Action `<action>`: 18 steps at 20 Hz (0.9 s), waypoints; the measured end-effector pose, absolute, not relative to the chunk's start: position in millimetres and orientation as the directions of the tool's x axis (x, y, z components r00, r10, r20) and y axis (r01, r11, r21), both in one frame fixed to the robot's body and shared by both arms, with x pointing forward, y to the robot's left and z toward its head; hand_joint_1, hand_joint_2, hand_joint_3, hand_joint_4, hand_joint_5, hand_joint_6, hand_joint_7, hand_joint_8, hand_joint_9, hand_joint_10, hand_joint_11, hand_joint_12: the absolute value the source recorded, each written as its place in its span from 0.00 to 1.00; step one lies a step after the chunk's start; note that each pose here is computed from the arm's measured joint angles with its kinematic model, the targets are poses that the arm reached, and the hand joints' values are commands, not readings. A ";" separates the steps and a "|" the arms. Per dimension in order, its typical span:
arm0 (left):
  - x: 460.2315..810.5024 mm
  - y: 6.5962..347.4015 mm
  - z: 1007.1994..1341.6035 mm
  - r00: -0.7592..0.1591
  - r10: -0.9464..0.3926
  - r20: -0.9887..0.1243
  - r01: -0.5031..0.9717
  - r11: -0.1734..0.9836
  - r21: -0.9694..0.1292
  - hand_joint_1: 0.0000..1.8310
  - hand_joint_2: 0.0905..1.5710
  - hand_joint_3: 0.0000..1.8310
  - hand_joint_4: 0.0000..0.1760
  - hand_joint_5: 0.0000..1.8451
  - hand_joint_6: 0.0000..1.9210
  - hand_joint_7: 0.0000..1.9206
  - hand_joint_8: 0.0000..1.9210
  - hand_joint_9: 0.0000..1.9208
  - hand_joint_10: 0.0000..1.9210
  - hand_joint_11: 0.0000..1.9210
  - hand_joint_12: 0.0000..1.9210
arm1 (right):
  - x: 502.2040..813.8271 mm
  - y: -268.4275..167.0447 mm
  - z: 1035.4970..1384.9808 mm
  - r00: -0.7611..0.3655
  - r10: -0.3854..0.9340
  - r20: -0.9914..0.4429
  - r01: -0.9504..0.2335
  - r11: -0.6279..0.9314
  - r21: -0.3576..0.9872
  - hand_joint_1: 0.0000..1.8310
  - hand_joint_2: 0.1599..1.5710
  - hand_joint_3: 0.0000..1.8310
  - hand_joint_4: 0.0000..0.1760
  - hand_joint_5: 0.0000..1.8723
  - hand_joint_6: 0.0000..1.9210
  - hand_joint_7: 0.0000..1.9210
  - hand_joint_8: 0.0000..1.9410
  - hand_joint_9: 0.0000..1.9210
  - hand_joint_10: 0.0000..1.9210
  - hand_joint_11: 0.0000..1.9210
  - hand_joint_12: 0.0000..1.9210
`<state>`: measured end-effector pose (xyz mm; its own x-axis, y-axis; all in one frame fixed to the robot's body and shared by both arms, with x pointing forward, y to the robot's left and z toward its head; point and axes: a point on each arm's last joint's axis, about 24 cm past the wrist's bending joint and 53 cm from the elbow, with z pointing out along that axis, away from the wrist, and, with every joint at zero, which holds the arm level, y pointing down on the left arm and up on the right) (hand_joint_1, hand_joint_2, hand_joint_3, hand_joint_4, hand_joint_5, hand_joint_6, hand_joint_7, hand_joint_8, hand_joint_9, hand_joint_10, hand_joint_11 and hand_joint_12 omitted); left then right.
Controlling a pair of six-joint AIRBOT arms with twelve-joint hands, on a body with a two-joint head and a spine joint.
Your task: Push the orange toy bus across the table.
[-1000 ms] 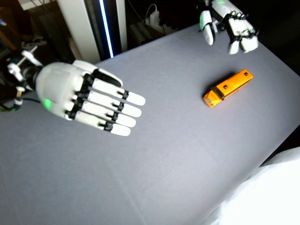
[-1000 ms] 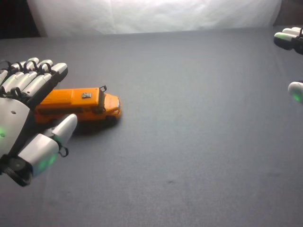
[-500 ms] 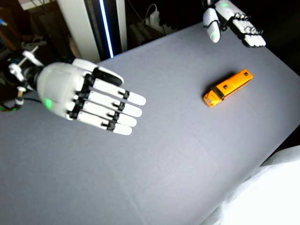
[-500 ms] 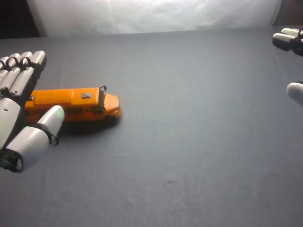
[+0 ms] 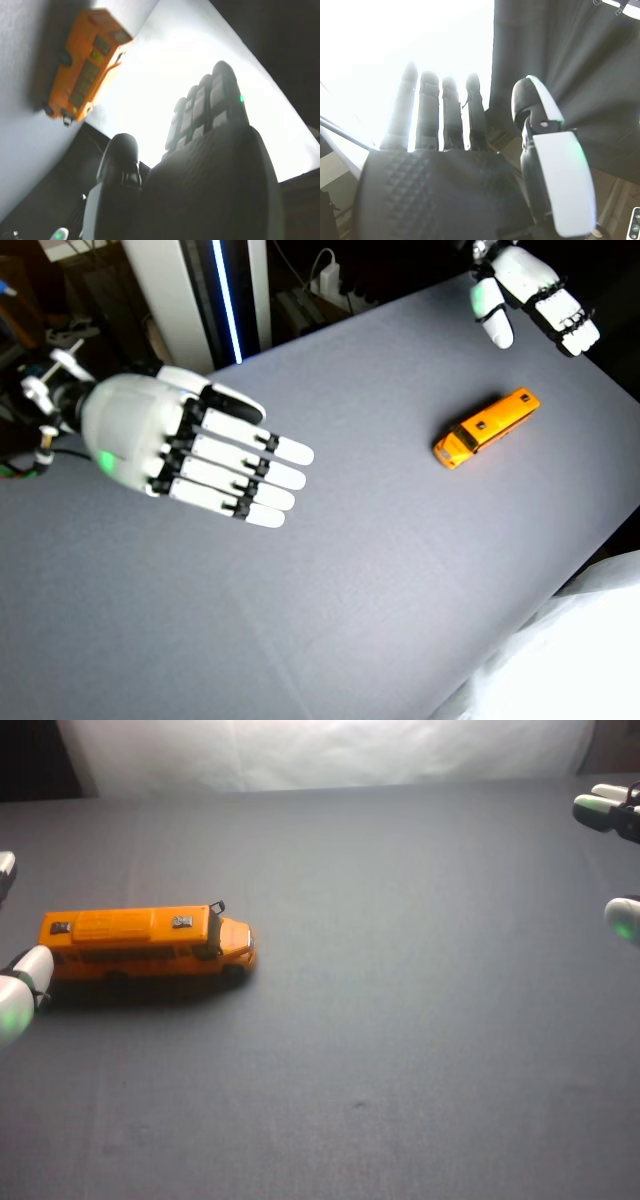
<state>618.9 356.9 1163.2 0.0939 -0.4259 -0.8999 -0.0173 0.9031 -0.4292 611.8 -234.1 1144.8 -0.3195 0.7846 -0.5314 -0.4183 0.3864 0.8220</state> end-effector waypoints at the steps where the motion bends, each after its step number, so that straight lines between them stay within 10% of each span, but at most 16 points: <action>1: 619.6 359.4 1160.1 0.085 -0.413 -0.907 -0.031 0.908 -0.417 0.00 1.00 0.03 0.00 0.00 0.00 0.00 0.00 0.00 0.00 0.00 0.00 | 612.0 -234.4 1144.8 -0.318 0.785 -0.531 -0.418 0.387 0.822 0.28 0.84 0.00 0.00 0.20 0.00 0.16 0.00 0.15 0.00 0.11 0.11; 18: 634.4 380.5 1126.5 -0.038 -0.354 -0.935 -0.135 0.928 -0.346 0.00 1.00 0.06 0.00 0.00 0.00 0.00 0.00 0.00 0.00 0.00 0.00 | 611.9 -229.6 1140.7 -0.335 0.778 -0.531 -0.411 0.386 0.826 0.25 0.86 0.00 0.00 0.21 0.00 0.17 0.00 0.15 0.00 0.11 0.12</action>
<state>634.4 380.5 1126.5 -0.0379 -0.3538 -0.9345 -0.1352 0.9284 -0.3461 611.9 -229.6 1140.7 -0.3355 0.7783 -0.5308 -0.4112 0.3860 0.8258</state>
